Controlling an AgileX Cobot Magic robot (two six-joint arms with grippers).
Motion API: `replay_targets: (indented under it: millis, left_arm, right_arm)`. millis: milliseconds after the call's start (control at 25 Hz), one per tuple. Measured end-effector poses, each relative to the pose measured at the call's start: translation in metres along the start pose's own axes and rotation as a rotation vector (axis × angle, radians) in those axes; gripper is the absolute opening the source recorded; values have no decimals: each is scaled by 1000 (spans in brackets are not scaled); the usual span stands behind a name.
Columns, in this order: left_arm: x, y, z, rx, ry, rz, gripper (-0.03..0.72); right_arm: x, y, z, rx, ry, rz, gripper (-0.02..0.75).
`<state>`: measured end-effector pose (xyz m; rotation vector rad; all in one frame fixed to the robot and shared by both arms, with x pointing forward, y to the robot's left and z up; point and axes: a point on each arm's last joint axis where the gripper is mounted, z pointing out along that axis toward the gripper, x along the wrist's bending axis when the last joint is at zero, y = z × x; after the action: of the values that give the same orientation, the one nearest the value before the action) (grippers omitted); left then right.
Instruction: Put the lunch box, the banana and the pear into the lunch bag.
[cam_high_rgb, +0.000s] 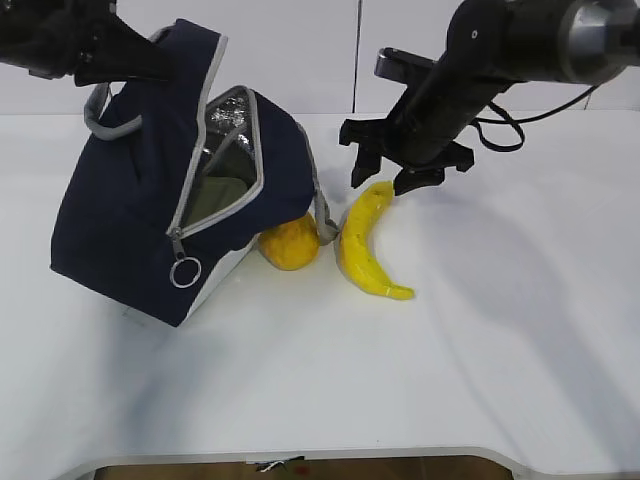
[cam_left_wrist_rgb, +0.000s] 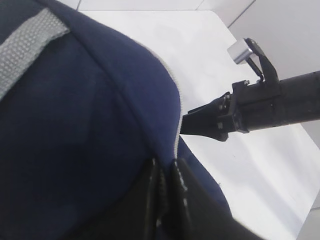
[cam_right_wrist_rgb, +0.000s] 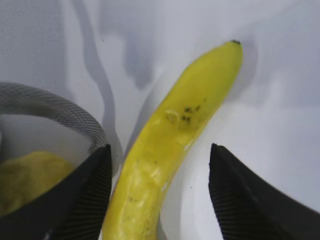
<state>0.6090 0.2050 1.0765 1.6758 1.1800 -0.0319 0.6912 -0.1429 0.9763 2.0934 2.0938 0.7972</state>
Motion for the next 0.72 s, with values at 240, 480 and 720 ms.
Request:
replay_targets:
  millis: [240,480,720]
  left_arm:
    - [0,0,0,1,-1,0,27]
    - [0,0,0,3,0,3,27]
    - [0,0,0,5,-1,2,27]
  right_arm:
    - [-5,-6,20,41,-9,32,496]
    - [2,-6,24,17,15,42,496]
    - [4,-9,31,25,18,40,496]
